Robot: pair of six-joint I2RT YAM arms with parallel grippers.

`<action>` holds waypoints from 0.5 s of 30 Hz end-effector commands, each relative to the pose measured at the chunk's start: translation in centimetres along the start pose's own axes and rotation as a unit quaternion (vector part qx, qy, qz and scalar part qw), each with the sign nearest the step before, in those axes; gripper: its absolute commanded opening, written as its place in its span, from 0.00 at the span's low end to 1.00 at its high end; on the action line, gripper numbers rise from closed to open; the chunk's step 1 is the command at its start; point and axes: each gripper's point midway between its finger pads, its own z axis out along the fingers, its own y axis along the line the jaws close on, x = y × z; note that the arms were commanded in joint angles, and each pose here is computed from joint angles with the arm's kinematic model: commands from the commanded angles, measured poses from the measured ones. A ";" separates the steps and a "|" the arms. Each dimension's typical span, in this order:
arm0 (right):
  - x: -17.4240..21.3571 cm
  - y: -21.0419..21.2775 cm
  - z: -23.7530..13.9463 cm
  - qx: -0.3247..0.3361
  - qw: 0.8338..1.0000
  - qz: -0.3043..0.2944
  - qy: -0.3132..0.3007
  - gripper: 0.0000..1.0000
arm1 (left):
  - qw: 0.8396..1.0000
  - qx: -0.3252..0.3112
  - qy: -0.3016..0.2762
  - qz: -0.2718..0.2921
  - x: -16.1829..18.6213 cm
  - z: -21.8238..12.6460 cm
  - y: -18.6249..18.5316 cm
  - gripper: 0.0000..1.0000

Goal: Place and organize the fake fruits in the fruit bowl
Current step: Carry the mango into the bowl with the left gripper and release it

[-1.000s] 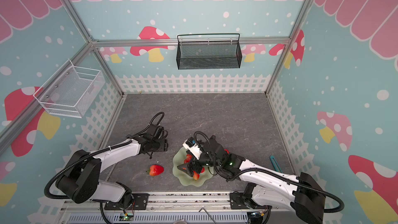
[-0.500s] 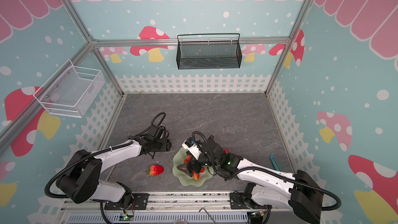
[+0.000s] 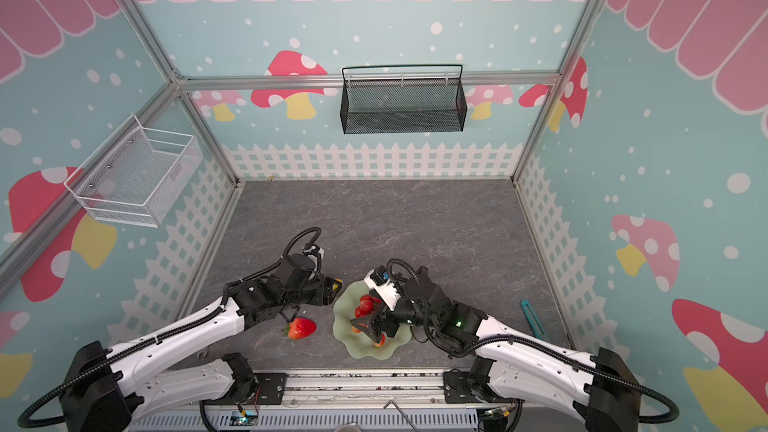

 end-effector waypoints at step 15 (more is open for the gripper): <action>2.1 -1.3 -2.2 0.038 0.999 0.028 -0.002 0.97 | 0.993 -0.058 0.057 0.089 2.2 2.7 -4.4 0.77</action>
